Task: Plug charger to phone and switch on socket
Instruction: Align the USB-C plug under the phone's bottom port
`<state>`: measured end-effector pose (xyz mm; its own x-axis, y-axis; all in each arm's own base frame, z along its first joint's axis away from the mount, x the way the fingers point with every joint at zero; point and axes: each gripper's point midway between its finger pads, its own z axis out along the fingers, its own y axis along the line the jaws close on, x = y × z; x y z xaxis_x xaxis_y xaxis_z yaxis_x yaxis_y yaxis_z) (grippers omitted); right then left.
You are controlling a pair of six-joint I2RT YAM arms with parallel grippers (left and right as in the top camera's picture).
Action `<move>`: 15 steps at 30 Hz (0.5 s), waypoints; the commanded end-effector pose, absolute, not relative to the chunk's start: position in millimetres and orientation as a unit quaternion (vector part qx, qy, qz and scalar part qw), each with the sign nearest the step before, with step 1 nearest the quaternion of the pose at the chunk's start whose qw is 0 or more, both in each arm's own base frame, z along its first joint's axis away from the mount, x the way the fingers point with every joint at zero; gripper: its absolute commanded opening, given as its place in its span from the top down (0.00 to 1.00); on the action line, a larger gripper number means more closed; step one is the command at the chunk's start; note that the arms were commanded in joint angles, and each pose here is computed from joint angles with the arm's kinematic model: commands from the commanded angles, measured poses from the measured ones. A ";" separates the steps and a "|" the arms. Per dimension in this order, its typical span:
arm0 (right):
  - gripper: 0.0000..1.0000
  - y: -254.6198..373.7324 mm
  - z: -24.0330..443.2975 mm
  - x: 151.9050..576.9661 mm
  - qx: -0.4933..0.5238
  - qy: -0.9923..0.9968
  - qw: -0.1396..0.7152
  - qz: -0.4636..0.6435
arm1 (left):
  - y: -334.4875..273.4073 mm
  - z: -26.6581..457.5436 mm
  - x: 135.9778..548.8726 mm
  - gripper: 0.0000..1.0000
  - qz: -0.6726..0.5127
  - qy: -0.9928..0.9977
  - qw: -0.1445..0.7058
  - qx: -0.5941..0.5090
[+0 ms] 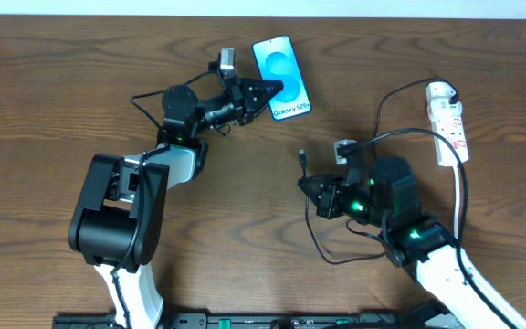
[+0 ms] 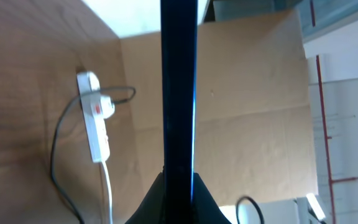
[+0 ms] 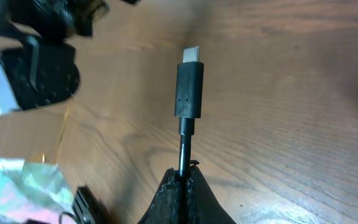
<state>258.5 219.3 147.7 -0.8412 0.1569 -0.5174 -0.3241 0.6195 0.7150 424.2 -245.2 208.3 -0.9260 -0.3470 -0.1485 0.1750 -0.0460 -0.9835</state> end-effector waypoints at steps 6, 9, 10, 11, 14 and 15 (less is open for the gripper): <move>0.99 231.3 175.7 259.5 -0.147 0.847 0.290 0.421 | -254.8 209.4 394.5 0.93 -0.721 0.681 0.126 0.003; 0.99 229.8 182.5 264.9 -0.149 0.848 0.302 0.410 | -254.8 209.5 394.8 0.93 -0.721 0.681 0.127 0.002; 0.99 228.8 183.0 266.8 -0.146 0.849 0.305 0.406 | -254.8 209.5 394.9 0.93 -0.721 0.681 0.127 0.002; 0.99 227.6 182.7 268.5 -0.144 0.850 0.308 0.402 | -254.7 209.5 395.2 0.92 -0.721 0.681 0.127 0.001; 0.99 225.8 181.5 270.5 -0.138 0.853 0.311 0.396 | -254.7 209.6 395.2 0.93 -0.721 0.681 0.128 0.001; 0.99 225.8 181.5 270.6 -0.136 0.853 0.310 0.397 | -254.7 209.5 395.2 0.93 -0.721 0.681 0.127 0.001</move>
<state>266.3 225.6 174.6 -0.7961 0.0208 -0.6049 -0.4545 0.6393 0.6202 400.8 -252.9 196.9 -0.9730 -0.2005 -0.1142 0.1235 -0.0343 -0.9918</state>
